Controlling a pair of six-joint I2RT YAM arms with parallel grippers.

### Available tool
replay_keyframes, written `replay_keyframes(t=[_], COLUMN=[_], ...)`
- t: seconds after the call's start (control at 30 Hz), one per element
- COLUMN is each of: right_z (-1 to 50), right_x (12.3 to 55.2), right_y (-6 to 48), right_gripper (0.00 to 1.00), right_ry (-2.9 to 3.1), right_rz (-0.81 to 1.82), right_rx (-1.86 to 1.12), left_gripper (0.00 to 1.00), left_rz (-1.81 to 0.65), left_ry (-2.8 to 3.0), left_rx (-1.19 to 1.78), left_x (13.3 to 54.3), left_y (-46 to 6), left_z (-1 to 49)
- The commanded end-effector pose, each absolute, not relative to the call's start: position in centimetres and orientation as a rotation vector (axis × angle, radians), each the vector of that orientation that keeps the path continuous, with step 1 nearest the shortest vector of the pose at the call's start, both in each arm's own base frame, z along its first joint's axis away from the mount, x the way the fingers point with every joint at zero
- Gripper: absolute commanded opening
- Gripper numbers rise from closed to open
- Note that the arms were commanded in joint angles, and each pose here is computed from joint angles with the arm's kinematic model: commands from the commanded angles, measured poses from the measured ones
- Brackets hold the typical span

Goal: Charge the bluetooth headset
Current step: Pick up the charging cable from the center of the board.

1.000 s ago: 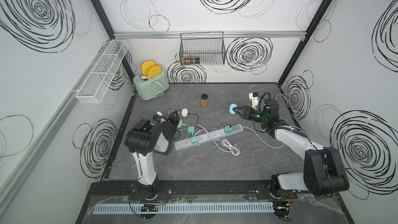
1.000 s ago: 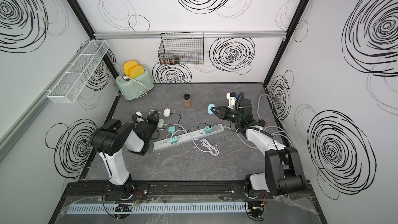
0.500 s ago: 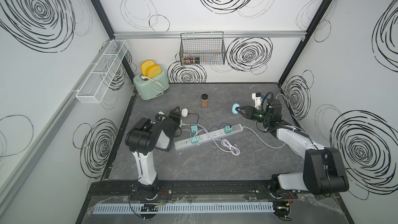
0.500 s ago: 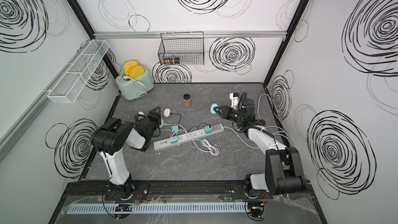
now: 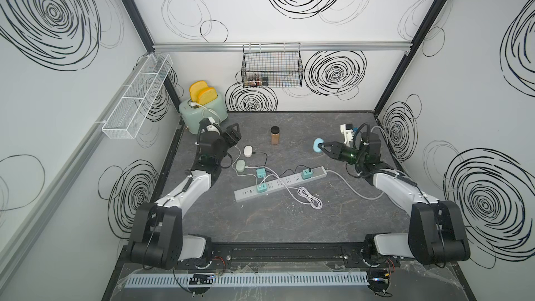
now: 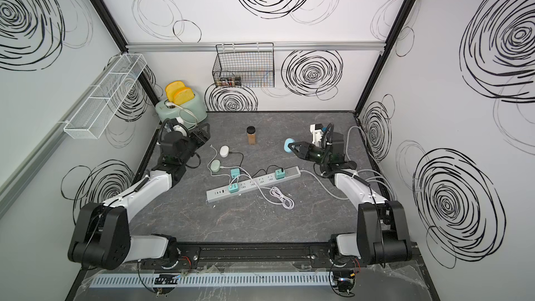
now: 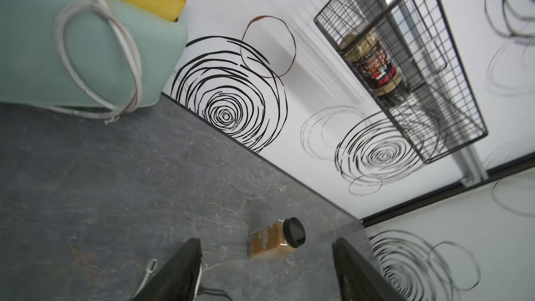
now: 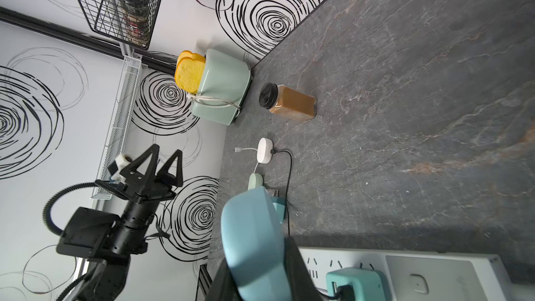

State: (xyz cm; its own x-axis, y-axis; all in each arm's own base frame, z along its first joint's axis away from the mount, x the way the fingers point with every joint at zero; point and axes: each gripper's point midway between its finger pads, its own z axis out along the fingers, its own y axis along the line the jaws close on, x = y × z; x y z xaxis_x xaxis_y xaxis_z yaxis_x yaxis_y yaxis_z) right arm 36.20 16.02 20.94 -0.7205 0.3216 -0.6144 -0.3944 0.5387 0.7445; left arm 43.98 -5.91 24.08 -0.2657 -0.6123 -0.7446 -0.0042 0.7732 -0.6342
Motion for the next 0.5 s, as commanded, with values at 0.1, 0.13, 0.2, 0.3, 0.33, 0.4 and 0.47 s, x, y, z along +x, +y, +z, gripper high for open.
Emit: replay_keyframes(t=[0.1, 0.13, 0.2, 0.3, 0.33, 0.4, 0.47], right_z=[22.4, 22.1, 21.7, 21.5, 21.5, 21.8, 21.9], right_x=[36.1, 36.1, 36.0, 35.8, 35.7, 35.6, 35.6], right_y=[17.2, 17.3, 17.6, 17.7, 17.8, 17.8, 17.7], right_gripper=[0.27, 0.27, 0.27, 0.28, 0.28, 0.28, 0.28], right_ry=[1.999, 2.008, 2.027, 2.033, 2.031, 2.025, 2.025], right_rz=[1.193, 1.189, 1.201, 1.207, 1.207, 1.206, 1.207], right_rx=[-0.168, -0.172, -0.176, -0.177, -0.178, -0.184, -0.183], left_gripper=[0.62, 0.63, 0.65, 0.63, 0.63, 0.59, 0.59], left_rz=[-0.301, -0.279, -0.253, -0.284, -0.334, -0.434, -0.494], left_ry=[1.963, 1.987, 2.047, 2.131, 2.124, 2.103, 2.099], left_rx=[-0.193, -0.173, -0.118, -0.131, -0.157, -0.222, -0.264], left_x=[44.7, 45.0, 45.1, 44.3, 44.2, 43.8, 43.6], left_y=[-2.2, -2.2, -2.7, -3.8, -4.2, -5.0, -5.4], left_z=[23.0, 22.5, 20.7, 16.9, 16.2, 15.3, 14.3])
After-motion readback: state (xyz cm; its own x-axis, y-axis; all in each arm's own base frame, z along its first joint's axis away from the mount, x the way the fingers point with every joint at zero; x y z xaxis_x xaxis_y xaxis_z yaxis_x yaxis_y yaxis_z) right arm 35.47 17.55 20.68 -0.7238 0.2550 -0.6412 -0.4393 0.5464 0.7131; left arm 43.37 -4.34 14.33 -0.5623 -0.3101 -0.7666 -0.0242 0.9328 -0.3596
